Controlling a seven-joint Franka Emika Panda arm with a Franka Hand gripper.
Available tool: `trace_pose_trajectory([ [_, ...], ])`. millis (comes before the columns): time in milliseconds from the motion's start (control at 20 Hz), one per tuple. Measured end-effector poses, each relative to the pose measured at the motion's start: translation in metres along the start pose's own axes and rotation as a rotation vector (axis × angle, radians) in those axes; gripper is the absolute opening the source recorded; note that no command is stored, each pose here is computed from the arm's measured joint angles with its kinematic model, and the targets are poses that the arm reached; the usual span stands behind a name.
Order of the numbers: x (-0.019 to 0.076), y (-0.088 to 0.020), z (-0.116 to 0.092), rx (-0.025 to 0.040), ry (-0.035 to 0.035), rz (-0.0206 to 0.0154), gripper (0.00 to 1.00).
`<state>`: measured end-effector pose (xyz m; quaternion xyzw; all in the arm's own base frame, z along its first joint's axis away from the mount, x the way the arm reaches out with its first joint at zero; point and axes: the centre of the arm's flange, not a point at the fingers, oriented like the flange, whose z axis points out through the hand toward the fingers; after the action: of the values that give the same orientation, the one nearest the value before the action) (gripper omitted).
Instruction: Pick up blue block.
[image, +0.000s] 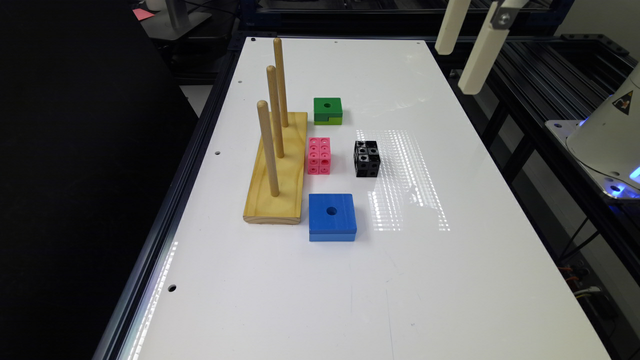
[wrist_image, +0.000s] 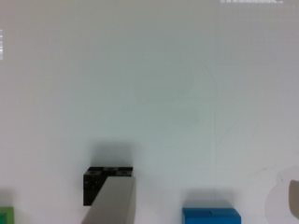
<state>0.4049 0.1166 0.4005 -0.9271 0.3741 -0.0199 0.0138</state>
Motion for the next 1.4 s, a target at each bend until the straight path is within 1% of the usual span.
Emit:
trace_pose_trajectory([
  [100, 0.0008, -0.006, 0.000, 0.0012, -0.0025, -0.0004, 1.00],
  [300, 0.0033, -0.017, 0.000, 0.0046, -0.0084, -0.0023, 1.00],
  [500, 0.0038, -0.031, 0.000, 0.0089, -0.0138, -0.0025, 1.00],
  [700, 0.0094, -0.043, 0.000, 0.0139, -0.0221, -0.0030, 1.00],
  [850, 0.0155, -0.050, 0.001, 0.0168, -0.0268, -0.0011, 1.00],
  [1000, 0.0224, -0.056, 0.002, 0.0186, -0.0320, 0.0029, 1.00],
  [1100, 0.0249, -0.058, 0.003, 0.0196, -0.0342, 0.0043, 1.00],
  [1150, 0.0262, -0.059, 0.003, 0.0198, -0.0346, 0.0052, 1.00],
  [1300, 0.0304, -0.059, 0.003, 0.0202, -0.0343, 0.0101, 1.00],
  [1400, 0.0319, -0.059, 0.003, 0.0198, -0.0336, 0.0126, 1.00],
])
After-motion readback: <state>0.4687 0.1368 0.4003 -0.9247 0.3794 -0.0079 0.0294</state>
